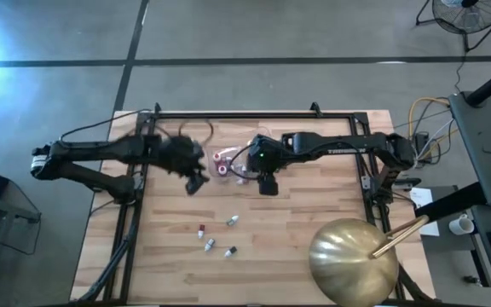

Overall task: Pick & Place food coloring
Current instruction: Put the small orange food coloring bottle in the transparent bin

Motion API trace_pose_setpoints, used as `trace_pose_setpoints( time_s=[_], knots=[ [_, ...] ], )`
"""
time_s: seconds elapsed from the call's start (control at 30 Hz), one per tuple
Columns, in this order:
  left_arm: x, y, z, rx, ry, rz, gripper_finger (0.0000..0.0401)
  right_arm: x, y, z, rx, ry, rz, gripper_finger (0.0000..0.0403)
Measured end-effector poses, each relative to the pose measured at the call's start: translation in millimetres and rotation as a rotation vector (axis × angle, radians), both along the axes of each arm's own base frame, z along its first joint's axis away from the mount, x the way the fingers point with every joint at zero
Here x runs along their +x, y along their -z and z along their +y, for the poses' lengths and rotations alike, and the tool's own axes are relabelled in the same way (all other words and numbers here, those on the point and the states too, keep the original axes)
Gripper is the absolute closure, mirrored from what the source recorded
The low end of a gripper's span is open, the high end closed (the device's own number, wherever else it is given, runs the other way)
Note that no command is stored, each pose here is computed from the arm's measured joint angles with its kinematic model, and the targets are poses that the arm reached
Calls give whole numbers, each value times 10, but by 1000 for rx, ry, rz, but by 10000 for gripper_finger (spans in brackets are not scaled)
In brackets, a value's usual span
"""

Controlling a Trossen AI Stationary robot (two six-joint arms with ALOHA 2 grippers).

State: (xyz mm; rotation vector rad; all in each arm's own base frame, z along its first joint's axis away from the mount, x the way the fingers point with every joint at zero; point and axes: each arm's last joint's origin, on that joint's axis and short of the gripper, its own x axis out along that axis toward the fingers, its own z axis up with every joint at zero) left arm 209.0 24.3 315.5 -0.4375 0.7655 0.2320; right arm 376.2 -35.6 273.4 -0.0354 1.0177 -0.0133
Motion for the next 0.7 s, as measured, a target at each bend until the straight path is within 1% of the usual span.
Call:
trace_pose_setpoints(
  time_s=[0.03,0.1,0.13,0.23,0.27,0.33,0.43,0.57,0.63,0.7],
  knots=[
    [-7,86,-59,-27,-2,34,188,20,-1,-11,1,-9,-15,193],
    [-18,242,-167,-103,-61,80,188,55,3,-19,-6,1,-34,193],
    [-31,328,-212,-160,-126,106,188,68,7,-24,-6,21,-38,193],
    [-63,626,-326,-374,-379,200,188,79,29,-29,20,120,-34,193],
    [-80,739,-374,-429,-448,237,188,77,29,-29,33,149,-35,193],
    [-121,960,-494,-505,-529,306,188,68,31,-30,51,181,-27,193],
    [-125,1221,-664,-589,-590,317,188,52,44,-32,50,183,-8,193],
    [-3,1400,-815,-693,-623,207,188,33,56,-28,36,159,17,193],
    [65,1449,-867,-718,-621,189,188,28,61,-29,34,157,22,193],
    [101,1512,-908,-694,-639,235,188,28,61,-36,28,149,22,193]
  ],
)
